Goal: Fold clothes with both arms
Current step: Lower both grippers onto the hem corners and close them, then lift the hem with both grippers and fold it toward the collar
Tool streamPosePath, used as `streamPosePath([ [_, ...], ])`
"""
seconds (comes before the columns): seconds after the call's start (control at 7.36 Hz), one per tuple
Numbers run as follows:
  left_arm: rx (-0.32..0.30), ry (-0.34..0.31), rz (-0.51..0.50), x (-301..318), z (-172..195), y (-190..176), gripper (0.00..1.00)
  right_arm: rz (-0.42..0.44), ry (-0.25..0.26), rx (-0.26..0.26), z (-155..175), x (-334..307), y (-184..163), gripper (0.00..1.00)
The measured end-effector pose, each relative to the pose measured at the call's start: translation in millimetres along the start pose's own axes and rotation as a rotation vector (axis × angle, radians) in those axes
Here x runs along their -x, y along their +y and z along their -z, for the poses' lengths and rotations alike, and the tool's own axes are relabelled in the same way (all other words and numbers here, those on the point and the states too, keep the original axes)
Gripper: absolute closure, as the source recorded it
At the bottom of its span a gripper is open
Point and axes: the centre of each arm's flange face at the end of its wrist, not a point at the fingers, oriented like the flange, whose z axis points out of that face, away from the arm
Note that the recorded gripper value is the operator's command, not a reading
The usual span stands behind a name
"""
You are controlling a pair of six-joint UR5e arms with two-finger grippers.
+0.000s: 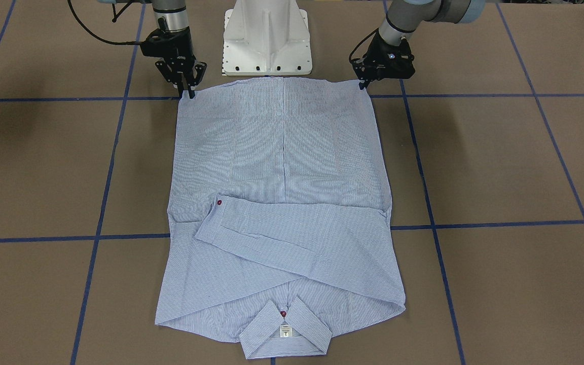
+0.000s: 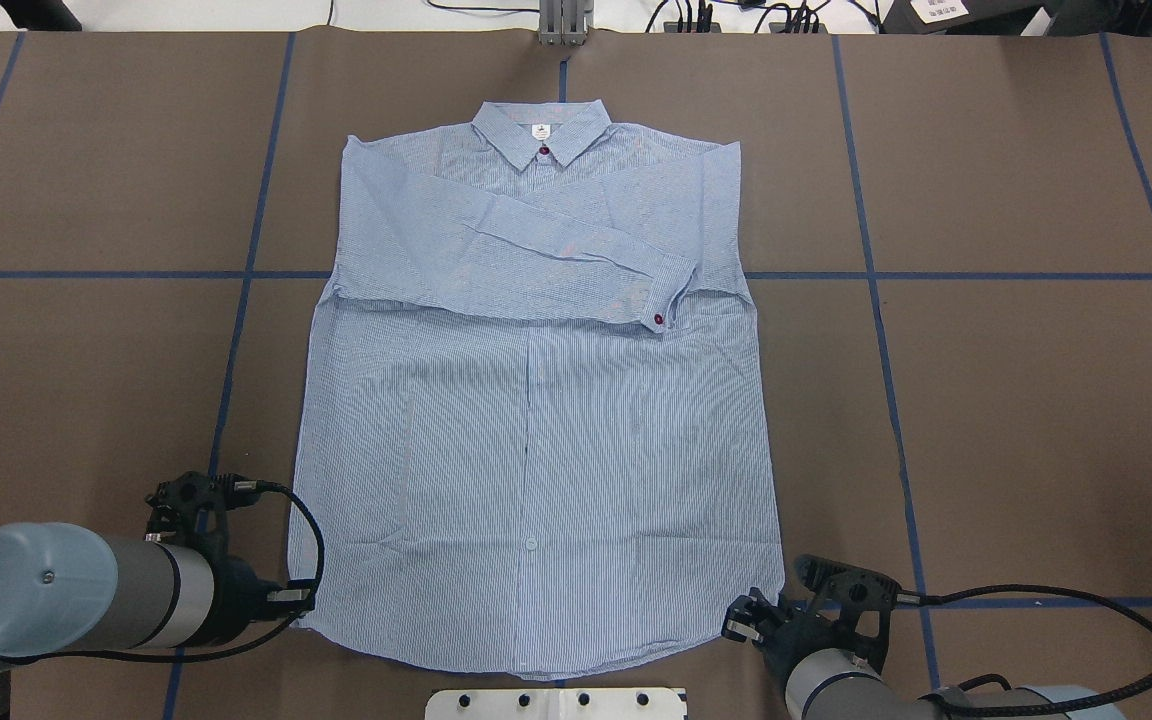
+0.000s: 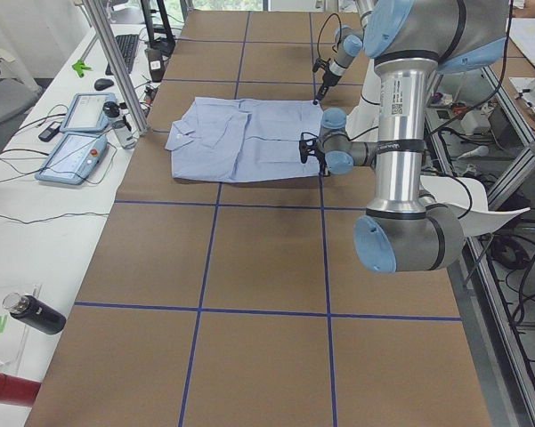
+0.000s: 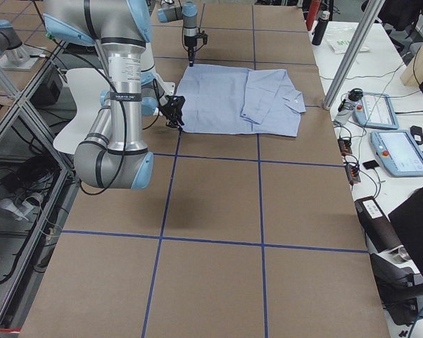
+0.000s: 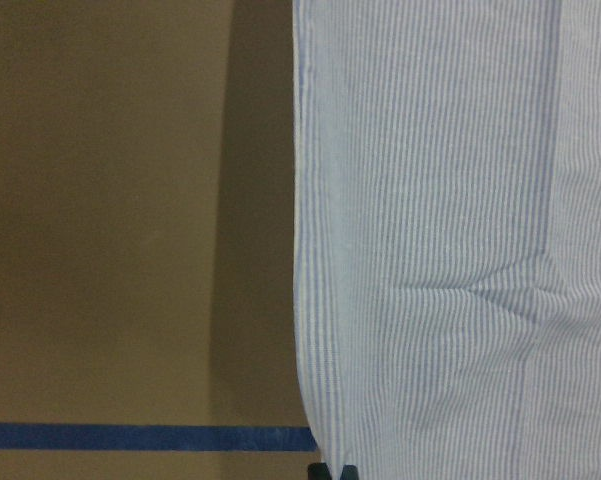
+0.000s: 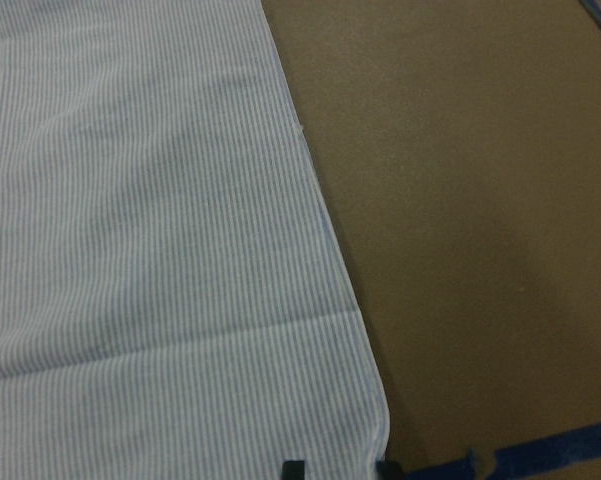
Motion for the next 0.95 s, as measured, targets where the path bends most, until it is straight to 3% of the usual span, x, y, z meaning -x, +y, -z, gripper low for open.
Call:
streamPosePath([
  [0.54, 0.025, 0.021, -0.004, -14.4, 30.3, 7.2, 1.00, -0.050, -0.069, 0.015, 36.3, 18.9, -26.1, 1.00],
  [0.68, 0.038, 0.025, -0.005, -21.0, 45.7, 11.1, 1.00, -0.060, -0.080, 0.034, 59.7, 23.0, -38.3, 1.00],
  [0.95, 0.098, 0.058, -0.014, -37.4, 92.7, 25.0, 1.00, -0.062, -0.060, 0.131, 132.4, 25.3, -65.6, 1.00],
])
